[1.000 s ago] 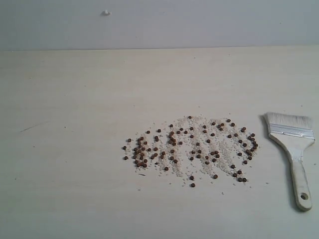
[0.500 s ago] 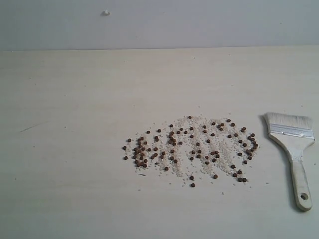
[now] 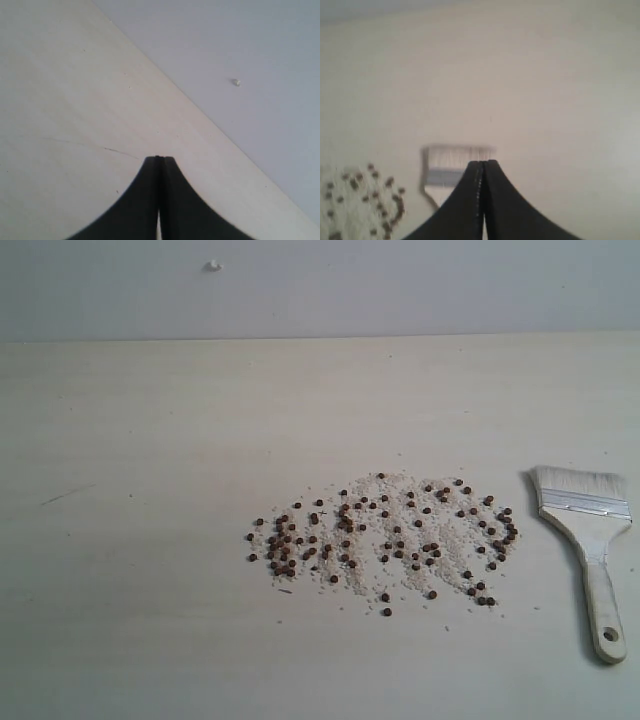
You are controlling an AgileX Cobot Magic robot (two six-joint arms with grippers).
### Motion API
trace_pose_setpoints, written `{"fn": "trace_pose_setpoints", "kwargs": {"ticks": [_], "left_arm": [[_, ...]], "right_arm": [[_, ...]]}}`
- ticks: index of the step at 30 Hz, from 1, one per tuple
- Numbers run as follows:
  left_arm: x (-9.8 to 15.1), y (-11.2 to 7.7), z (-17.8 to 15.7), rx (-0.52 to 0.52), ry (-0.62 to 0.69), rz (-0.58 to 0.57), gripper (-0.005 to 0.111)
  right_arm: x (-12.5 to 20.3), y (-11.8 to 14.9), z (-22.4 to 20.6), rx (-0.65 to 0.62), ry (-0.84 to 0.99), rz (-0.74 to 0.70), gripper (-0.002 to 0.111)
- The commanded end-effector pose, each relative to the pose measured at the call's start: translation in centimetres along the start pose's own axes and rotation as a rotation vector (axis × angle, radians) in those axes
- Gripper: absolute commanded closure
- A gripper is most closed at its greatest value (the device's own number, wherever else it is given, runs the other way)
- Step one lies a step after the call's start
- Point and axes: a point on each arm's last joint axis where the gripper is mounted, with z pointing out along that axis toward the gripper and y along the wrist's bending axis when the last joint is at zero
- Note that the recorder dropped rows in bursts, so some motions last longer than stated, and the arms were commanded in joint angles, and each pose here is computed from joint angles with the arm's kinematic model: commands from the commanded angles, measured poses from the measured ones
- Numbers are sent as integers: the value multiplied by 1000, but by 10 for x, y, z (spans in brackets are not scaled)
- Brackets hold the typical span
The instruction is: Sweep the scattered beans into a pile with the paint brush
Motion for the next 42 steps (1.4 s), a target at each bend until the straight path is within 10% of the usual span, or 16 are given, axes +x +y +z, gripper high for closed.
{"fn": "trace_pose_setpoints", "kwargs": {"ticks": [1,19,42], "left_arm": [[0,0,0,5,-2,2,107],[0,0,0,5,-2,2,107],[0,0,0,5,-2,2,107]], "right_arm": [[17,-1,43,-4,353,-13,96],[92,10,123,-164,480,87,55],[83,51,134,-175,392,-26,54]]}}
